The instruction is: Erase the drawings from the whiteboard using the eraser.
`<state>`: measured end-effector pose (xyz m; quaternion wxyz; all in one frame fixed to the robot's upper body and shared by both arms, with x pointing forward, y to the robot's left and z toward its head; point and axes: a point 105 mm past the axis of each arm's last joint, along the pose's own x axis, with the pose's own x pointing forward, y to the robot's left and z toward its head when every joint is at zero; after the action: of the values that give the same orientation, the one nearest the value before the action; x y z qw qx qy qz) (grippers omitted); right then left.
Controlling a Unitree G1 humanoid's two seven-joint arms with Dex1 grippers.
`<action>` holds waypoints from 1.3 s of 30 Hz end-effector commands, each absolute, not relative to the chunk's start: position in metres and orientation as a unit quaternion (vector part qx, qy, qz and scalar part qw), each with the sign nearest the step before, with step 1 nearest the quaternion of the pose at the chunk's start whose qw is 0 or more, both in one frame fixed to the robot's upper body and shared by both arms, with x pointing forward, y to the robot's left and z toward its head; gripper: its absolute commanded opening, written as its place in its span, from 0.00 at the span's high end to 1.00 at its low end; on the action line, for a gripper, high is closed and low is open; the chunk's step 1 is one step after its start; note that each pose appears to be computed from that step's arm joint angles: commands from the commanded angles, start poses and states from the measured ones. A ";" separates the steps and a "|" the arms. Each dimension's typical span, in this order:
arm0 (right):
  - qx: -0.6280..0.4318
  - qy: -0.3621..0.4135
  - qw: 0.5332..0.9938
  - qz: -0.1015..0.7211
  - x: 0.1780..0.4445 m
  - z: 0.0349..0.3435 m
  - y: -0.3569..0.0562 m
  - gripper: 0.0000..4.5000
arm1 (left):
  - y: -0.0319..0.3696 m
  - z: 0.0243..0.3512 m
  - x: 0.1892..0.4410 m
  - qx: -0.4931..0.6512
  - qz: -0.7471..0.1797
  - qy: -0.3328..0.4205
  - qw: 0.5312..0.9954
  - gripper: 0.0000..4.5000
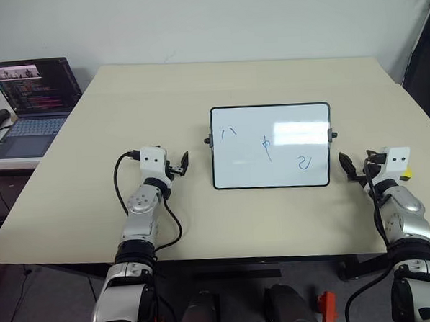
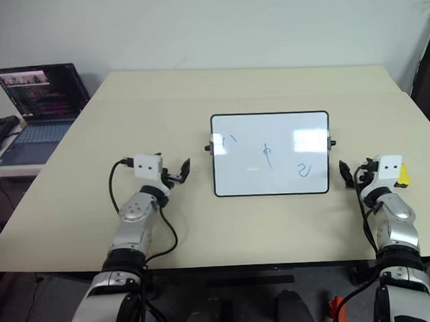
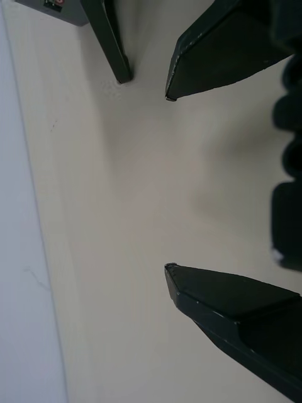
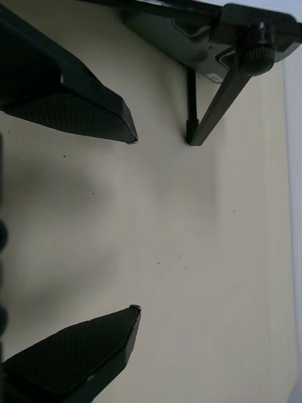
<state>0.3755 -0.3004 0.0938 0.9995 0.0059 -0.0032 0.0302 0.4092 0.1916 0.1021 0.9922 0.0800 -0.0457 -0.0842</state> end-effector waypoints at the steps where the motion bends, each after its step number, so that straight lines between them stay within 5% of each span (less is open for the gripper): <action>1: -0.005 -0.029 0.999 0.029 0.377 0.111 -0.302 0.00 | 0.193 0.116 0.410 0.083 -0.084 -0.069 0.991 0.00; 7: -0.006 -0.039 0.998 0.039 0.371 0.125 -0.303 0.00 | 0.186 0.142 0.406 0.067 -0.160 -0.091 0.981 0.00; 17: -0.038 -0.008 0.997 0.069 0.328 0.189 -0.358 0.00 | 0.172 0.211 0.335 0.123 -0.449 -0.059 0.883 0.00; 29: -0.002 0.148 0.988 -0.036 0.348 0.146 -0.414 0.00 | 0.013 0.205 0.300 0.052 -0.660 -0.080 0.745 0.00; 39: 0.006 0.215 0.975 -0.063 0.353 0.125 -0.417 0.00 | 0.006 0.198 0.288 0.043 -0.674 -0.077 0.734 0.00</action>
<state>0.3518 -0.4097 0.1105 0.9724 0.0194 0.2268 -0.0506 0.2936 0.0031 0.1865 0.7381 0.0348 -0.0514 -0.6718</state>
